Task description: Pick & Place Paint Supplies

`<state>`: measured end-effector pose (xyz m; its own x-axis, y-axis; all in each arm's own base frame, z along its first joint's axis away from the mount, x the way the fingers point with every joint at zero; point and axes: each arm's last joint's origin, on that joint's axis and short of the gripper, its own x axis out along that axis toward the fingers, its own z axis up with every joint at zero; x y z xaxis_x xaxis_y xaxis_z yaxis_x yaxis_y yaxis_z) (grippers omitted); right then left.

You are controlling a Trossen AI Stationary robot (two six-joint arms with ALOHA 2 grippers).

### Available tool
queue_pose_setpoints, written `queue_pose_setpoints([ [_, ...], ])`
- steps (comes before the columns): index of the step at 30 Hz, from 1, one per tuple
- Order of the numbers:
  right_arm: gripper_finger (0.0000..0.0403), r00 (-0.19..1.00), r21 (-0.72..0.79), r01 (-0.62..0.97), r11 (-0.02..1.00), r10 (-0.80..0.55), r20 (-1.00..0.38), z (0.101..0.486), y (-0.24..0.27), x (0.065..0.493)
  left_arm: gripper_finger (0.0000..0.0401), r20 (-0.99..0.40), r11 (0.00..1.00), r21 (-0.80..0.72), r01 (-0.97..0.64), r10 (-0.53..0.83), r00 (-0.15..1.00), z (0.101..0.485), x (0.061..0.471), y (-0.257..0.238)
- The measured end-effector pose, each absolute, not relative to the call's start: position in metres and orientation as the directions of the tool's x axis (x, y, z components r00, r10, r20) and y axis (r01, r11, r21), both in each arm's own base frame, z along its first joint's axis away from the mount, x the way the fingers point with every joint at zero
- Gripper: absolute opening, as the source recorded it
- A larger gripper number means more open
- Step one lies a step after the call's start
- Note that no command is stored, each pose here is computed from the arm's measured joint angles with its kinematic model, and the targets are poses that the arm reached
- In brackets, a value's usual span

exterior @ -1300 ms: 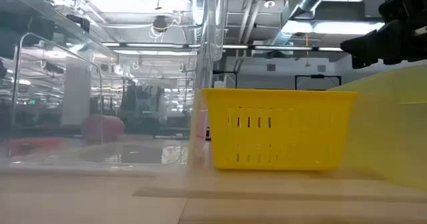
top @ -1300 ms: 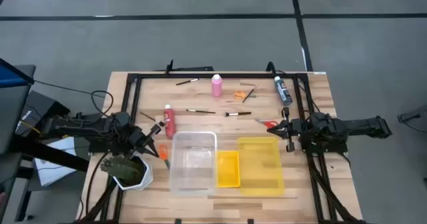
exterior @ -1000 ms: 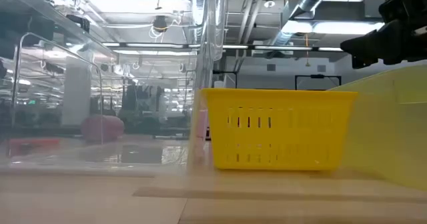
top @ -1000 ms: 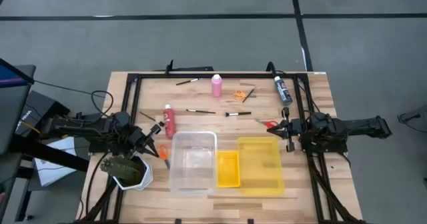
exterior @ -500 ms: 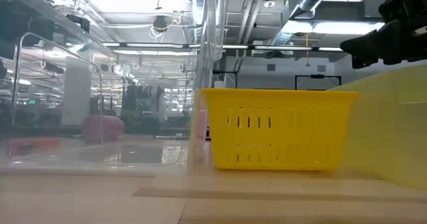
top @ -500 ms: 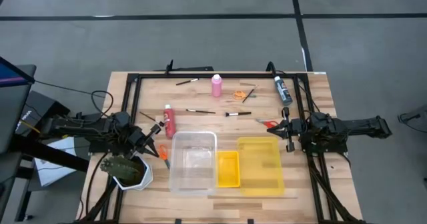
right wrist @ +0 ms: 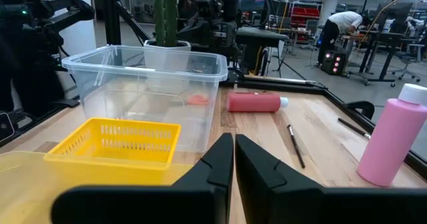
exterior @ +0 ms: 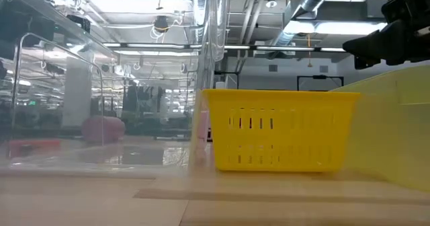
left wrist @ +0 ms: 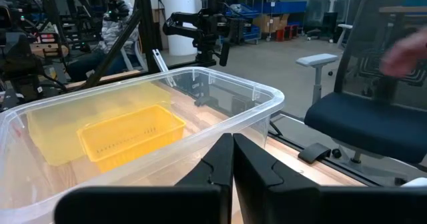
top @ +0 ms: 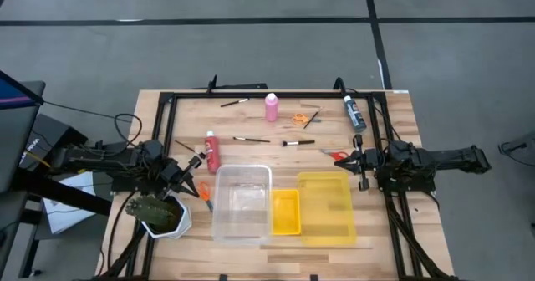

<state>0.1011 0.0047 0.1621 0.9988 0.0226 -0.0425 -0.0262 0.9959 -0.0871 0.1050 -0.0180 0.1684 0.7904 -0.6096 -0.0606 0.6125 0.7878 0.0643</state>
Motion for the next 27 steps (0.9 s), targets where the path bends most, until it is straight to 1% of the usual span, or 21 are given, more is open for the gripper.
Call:
queue_pose_setpoints([
  [15, 0.0013, 0.999, -0.087, -0.026, 0.996, 0.023, -0.042, 0.162, 0.005, 0.101, 0.0001, -0.06, 0.787, 0.07, 0.612, -0.609, 0.791, 0.168, 0.105, -0.018],
  [20, 0.0013, 0.999, -0.087, -0.026, 0.996, 0.023, -0.042, 0.162, 0.005, 0.101, 0.0001, -0.026, 0.787, 0.102, 0.609, -0.609, 0.792, 0.172, 0.105, -0.018],
  [23, 0.0013, 0.999, -0.087, -0.026, 0.996, 0.023, -0.042, 0.162, 0.005, 0.101, 0.0001, 0.03, 0.799, 0.126, 0.587, -0.595, 0.803, 0.179, 0.106, -0.018],
  [25, 0.0013, 0.999, -0.087, -0.026, 0.996, 0.023, -0.043, 0.162, 0.005, 0.101, 0.0001, 0.076, 0.826, 0.067, 0.559, -0.563, 0.823, 0.184, 0.106, -0.017],
  [27, 0.0013, 0.999, -0.087, -0.026, 0.996, 0.023, -0.043, 0.162, 0.005, 0.101, 0.0001, 0.148, 0.865, -0.062, 0.498, -0.486, 0.861, 0.191, 0.107, -0.014],
])
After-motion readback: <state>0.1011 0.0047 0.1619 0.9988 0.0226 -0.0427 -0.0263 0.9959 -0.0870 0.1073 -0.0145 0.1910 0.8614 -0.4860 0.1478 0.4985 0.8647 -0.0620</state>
